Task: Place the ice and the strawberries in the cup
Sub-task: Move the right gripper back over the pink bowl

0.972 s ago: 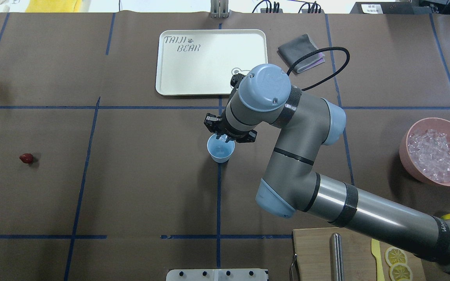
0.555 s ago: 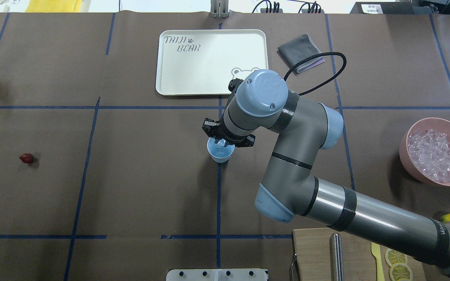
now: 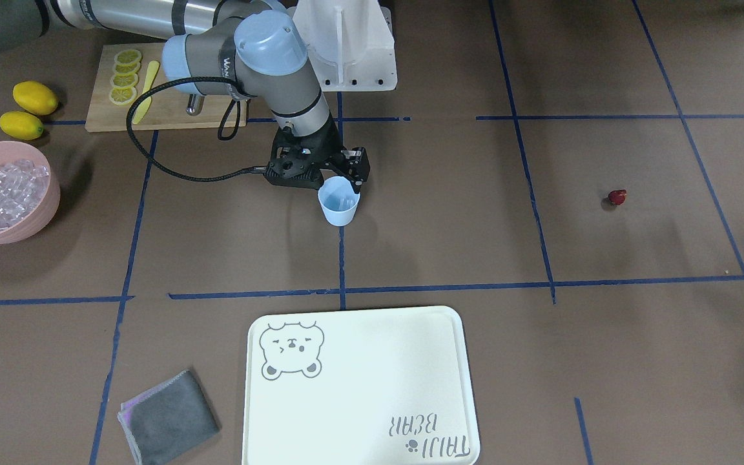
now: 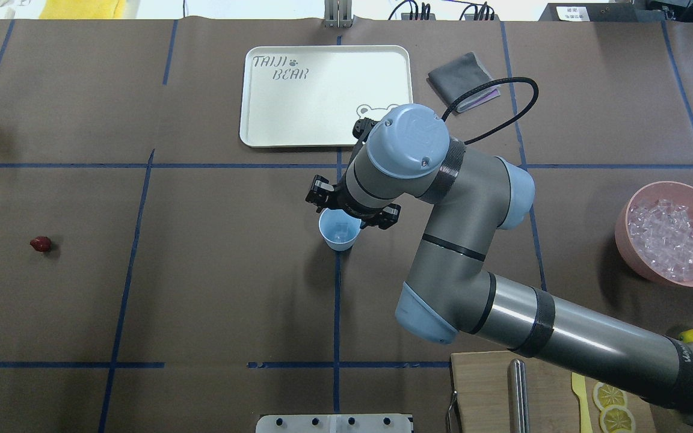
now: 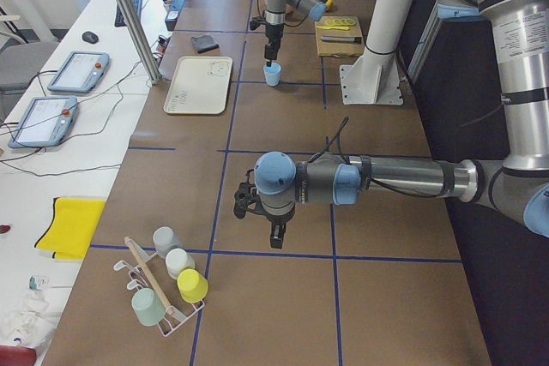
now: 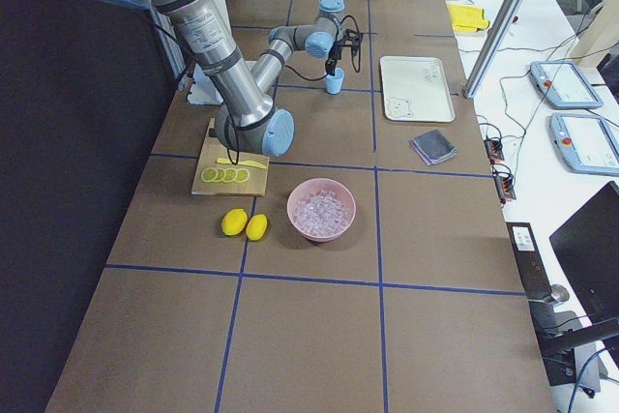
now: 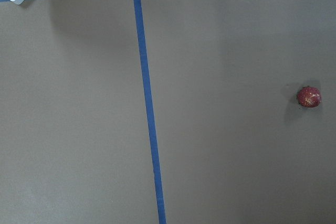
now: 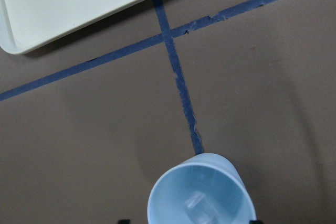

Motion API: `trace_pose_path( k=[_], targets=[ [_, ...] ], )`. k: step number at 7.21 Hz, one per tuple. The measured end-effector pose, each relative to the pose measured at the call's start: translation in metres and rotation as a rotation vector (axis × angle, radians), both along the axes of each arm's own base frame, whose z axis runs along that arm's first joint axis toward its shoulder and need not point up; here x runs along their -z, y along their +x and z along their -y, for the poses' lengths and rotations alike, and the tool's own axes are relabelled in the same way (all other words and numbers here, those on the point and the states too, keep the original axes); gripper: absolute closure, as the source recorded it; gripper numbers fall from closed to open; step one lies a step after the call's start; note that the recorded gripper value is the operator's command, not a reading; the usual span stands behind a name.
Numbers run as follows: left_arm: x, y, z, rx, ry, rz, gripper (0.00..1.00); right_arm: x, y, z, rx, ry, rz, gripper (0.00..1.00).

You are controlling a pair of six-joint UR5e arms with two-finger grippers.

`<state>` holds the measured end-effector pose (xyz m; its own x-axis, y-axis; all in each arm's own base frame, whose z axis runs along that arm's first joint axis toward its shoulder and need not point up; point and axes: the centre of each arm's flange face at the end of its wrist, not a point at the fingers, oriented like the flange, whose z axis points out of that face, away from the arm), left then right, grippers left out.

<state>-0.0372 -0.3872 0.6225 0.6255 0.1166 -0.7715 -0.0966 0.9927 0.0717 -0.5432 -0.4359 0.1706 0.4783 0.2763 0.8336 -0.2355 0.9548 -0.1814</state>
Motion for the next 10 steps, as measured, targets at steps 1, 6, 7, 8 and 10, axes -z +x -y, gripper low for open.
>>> trace_pose_path(
  k=[1,6,7,8,10],
  targets=[
    [0.0,0.0,0.0,0.0,0.0,0.0,0.0,-0.001,0.009,0.001,-0.005,0.002,0.004,0.17],
    [0.0,0.0,0.0,0.0,0.0,0.0,0.0,-0.105,0.22,0.027,0.034,0.063,-0.023,0.19],
    [-0.001,0.0,0.0,0.0,-0.001,0.0,0.0,-0.144,0.258,0.02,0.069,0.12,-0.075,0.19],
    [0.0,0.0,0.0,0.0,0.0,0.0,0.0,-0.188,0.296,0.01,0.125,0.185,-0.14,0.19],
    [0.001,0.0,0.0,0.0,0.002,-0.001,0.0,-0.261,0.361,-0.007,0.239,0.294,-0.252,0.18]
  ],
)
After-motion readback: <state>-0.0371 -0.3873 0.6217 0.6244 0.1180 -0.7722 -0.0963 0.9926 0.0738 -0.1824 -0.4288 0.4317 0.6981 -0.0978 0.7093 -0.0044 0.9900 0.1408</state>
